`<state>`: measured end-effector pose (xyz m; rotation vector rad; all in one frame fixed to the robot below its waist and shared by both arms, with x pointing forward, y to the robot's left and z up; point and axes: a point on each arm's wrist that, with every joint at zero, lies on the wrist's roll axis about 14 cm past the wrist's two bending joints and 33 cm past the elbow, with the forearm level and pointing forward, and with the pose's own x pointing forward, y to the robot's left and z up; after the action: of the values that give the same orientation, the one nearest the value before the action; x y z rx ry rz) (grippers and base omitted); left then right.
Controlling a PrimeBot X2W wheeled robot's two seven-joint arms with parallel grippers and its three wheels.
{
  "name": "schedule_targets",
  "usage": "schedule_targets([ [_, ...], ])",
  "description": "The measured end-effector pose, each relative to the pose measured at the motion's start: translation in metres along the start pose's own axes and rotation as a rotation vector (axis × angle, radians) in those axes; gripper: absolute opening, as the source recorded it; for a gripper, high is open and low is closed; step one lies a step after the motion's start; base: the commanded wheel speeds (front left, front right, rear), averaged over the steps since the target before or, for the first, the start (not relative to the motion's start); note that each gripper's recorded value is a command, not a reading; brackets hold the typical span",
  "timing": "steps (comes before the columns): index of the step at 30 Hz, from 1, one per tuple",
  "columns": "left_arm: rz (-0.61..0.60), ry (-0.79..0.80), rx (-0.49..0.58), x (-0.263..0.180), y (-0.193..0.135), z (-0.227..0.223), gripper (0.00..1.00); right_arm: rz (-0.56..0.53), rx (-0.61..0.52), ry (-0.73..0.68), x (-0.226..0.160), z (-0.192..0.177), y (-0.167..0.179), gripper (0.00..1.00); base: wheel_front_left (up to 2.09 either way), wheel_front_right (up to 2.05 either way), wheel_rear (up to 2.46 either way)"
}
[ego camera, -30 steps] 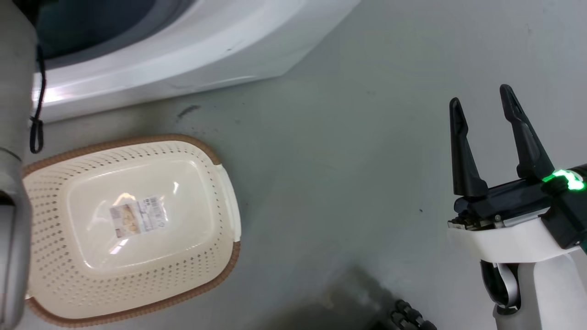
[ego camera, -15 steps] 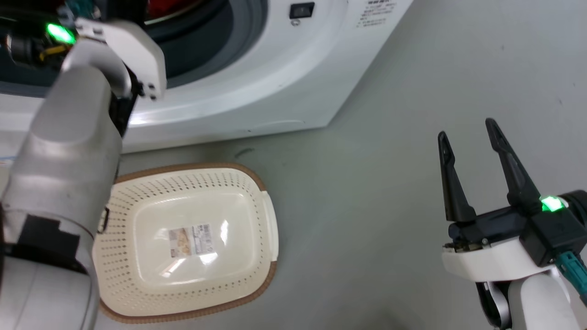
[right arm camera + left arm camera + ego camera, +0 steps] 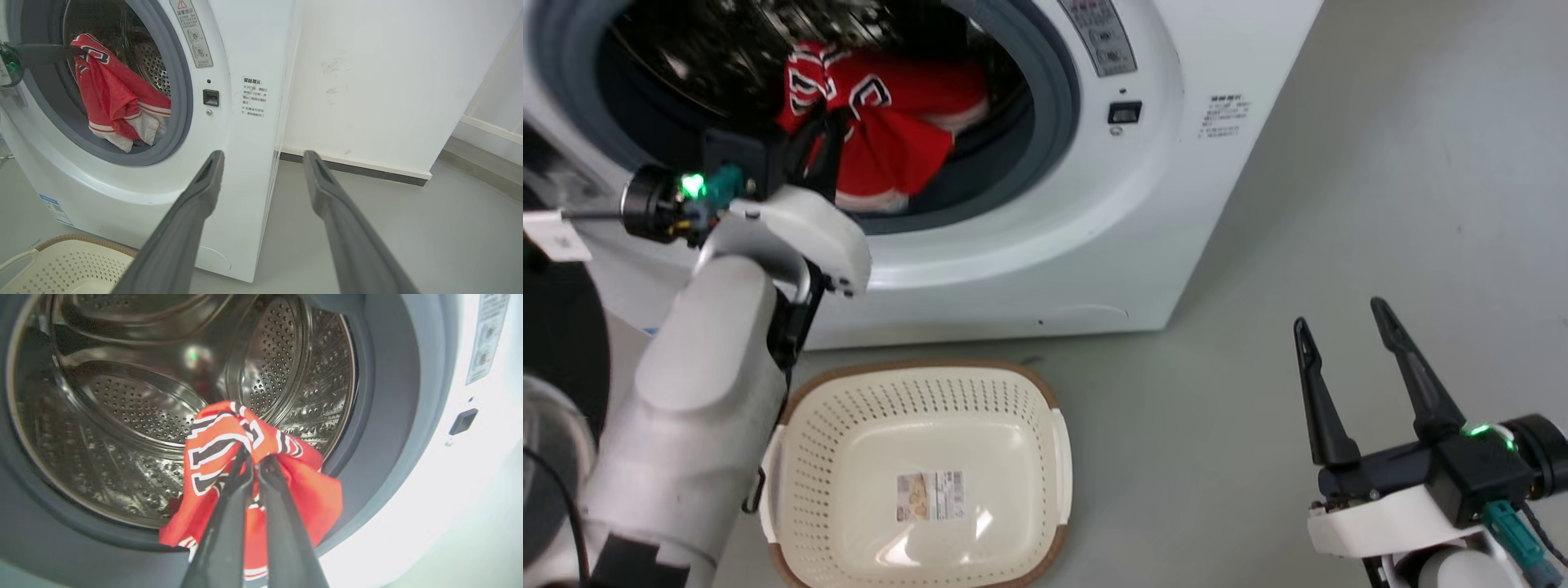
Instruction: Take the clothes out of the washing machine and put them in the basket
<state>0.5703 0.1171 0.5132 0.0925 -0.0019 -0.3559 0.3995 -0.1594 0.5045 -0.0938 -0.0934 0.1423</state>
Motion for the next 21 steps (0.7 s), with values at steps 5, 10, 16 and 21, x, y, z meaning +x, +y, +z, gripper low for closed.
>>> schedule_targets([
  [5,0.025,-0.104,0.011,-0.035,-0.003,0.035,0.00,0.020,0.005,-0.030,-0.009,0.013,0.009,1.00,0.00,0.00,0.00],
  [10,0.051,-0.210,0.018,-0.066,-0.005,0.069,0.00,0.036,0.015,-0.050,-0.019,0.022,0.015,1.00,0.00,0.00,0.00],
  [16,0.063,-0.321,0.046,-0.099,-0.011,0.106,0.00,0.055,0.018,-0.073,-0.026,0.031,0.023,1.00,0.00,0.00,0.00],
  [21,0.067,-0.394,0.070,-0.122,-0.019,0.133,0.00,0.063,0.018,-0.081,-0.032,0.034,0.026,1.00,0.00,0.00,0.00],
])
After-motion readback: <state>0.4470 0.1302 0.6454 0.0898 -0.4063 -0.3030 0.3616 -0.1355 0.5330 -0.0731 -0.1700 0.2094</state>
